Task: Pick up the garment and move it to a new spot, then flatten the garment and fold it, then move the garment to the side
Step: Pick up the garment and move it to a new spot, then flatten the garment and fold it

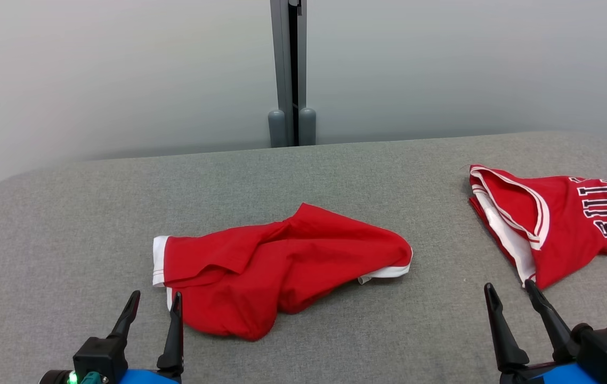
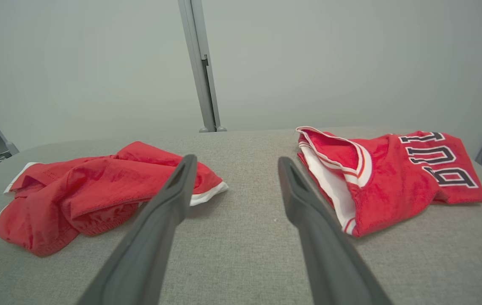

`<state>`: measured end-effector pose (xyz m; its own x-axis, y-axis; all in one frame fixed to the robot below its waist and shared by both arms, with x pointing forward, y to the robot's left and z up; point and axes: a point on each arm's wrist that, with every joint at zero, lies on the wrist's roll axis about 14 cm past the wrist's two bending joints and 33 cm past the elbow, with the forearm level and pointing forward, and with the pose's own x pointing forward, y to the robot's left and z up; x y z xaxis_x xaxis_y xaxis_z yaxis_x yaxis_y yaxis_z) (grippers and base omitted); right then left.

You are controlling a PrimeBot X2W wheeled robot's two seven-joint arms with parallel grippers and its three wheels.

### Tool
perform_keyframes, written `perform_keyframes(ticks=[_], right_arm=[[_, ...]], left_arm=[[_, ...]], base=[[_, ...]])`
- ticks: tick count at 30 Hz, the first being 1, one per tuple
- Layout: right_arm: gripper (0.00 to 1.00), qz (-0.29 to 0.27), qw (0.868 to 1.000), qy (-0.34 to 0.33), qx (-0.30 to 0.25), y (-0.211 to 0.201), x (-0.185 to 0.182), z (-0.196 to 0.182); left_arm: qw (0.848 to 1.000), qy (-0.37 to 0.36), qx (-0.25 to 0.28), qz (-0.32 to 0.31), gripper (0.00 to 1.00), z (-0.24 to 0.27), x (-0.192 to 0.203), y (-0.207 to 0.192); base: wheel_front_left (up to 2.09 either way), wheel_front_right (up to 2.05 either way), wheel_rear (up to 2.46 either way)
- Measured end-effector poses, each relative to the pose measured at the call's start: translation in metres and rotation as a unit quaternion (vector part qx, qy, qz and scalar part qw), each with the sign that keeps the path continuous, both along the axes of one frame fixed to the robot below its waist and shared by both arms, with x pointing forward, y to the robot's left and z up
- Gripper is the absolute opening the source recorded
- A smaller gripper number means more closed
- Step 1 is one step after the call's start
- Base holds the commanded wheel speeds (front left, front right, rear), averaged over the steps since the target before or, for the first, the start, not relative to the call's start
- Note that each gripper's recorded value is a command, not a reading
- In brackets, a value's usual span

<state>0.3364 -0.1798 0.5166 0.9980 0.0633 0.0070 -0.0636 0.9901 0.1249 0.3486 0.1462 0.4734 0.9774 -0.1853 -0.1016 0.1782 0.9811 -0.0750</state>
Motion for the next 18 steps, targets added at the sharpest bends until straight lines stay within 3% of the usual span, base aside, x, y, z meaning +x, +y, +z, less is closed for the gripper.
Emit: perform_keyframes(ticks=[18], right_arm=[[1.00,0.002,1.000,-0.001,0.002,0.0014,-0.0017,0.0024]], left_arm=[[1.000,-0.010,-0.004,0.009,1.00,0.0046,-0.0011,0.0019]], base=[[0.00,0.00,0.00]])
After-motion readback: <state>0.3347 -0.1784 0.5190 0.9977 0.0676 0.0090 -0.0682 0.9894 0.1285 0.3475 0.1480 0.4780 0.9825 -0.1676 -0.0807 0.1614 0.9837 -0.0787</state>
